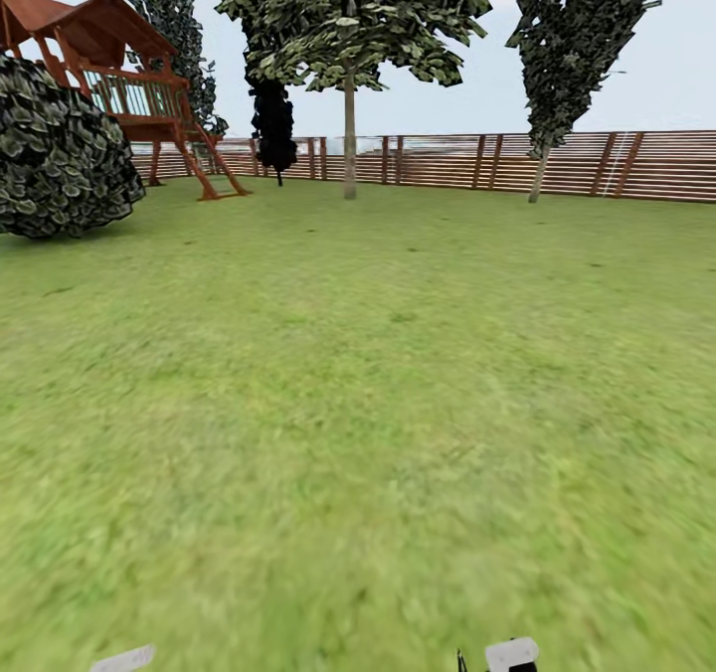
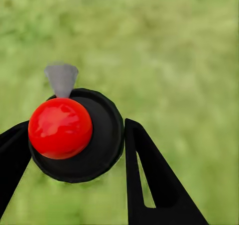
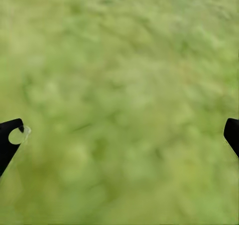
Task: In the garden, pick up the pesticide atomizer on the floor and spray pesticide onto both trees until each tree trunk is fully covered.
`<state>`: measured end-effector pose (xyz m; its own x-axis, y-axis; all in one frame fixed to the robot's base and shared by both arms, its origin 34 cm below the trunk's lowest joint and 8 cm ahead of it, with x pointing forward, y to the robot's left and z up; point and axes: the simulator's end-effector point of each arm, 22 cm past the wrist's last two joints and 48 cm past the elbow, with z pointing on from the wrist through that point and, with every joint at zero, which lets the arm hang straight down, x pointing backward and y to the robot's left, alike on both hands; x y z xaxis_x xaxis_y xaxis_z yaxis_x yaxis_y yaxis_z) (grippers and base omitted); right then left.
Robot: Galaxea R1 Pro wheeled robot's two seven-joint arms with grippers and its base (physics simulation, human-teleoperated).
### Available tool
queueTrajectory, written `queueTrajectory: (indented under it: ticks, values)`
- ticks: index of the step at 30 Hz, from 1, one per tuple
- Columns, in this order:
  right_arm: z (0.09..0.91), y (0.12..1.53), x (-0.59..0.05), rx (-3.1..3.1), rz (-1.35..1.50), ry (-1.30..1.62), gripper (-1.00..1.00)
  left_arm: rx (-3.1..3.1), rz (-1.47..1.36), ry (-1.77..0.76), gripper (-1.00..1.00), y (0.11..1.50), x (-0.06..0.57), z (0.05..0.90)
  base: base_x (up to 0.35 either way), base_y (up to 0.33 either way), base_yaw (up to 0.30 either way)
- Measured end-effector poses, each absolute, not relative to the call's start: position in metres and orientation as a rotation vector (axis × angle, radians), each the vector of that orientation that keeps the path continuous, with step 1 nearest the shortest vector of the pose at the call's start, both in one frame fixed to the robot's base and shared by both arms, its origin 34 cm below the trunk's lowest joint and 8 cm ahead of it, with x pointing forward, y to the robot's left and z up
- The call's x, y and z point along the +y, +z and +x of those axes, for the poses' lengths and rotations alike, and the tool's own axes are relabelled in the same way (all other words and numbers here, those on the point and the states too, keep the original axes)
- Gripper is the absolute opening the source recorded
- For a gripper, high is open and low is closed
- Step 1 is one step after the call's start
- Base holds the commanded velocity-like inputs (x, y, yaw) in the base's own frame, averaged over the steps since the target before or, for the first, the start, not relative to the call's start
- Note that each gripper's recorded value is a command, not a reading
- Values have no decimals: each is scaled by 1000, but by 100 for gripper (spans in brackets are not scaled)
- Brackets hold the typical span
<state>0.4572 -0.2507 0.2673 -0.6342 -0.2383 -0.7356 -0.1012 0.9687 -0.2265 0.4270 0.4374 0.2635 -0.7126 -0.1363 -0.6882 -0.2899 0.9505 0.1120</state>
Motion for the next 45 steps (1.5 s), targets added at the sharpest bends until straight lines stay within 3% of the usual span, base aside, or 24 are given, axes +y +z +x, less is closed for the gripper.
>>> queueTrajectory:
  ticks: [45]
  values:
    - [457,267,-251,2260,-237,-206,100,2369,-297,274,-100,263,437,427,335,73,0]
